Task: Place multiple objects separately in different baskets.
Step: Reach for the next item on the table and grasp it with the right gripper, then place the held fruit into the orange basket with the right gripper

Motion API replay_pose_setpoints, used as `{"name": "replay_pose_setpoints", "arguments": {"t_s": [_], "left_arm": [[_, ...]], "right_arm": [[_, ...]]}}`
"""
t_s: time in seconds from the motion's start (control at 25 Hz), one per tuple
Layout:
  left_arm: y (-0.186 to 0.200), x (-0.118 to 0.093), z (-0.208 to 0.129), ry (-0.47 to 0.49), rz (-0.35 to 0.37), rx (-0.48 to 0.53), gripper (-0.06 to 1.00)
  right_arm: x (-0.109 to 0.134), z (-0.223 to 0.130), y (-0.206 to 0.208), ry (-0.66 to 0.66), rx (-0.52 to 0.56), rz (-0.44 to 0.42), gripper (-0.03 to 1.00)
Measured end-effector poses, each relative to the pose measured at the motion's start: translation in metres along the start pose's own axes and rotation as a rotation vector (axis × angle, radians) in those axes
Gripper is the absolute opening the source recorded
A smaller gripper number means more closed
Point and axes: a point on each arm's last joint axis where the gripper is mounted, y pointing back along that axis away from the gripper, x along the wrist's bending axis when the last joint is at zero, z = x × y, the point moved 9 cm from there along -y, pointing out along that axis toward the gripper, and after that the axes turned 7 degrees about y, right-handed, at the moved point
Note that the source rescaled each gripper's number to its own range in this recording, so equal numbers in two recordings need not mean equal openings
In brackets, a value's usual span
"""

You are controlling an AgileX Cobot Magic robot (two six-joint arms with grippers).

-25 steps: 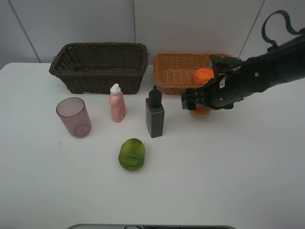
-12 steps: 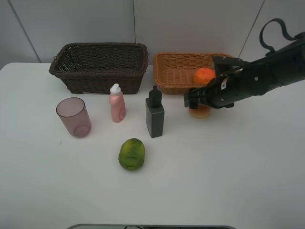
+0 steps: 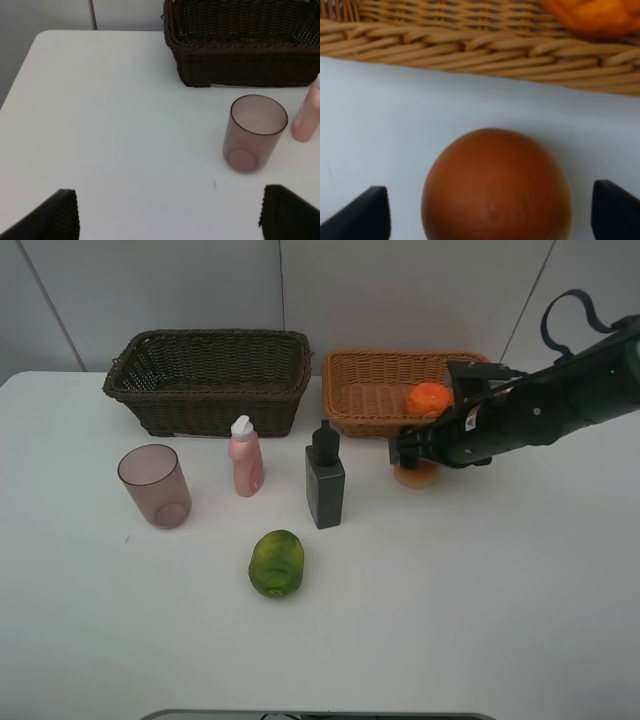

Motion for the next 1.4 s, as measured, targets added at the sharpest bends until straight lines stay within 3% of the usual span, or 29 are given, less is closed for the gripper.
{"name": "replay_pose_setpoints", "arguments": {"t_s": [0.72, 0.8, 0.92, 1.4], "left_arm": [[0.0, 0.0, 0.0, 0.0, 0.0, 0.0, 0.92], [0.0, 0.0, 0.0, 0.0, 0.0, 0.0, 0.92], [0.0, 0.0, 0.0, 0.0, 0.0, 0.0, 0.92], [0.0, 0.0, 0.0, 0.0, 0.0, 0.0, 0.92]], "right_arm": [[0.002, -0.012, -0.023, -0.001, -0.001, 0.016, 1.0], [0.002, -0.012, -0.023, 0.001, 0.0, 0.016, 0.91], [0.002, -0.013, -0.023, 0.001, 0.001, 0.017, 0.53], [0.002, -0.013, -0.023, 0.001, 0.003, 0.016, 0.53]]}}
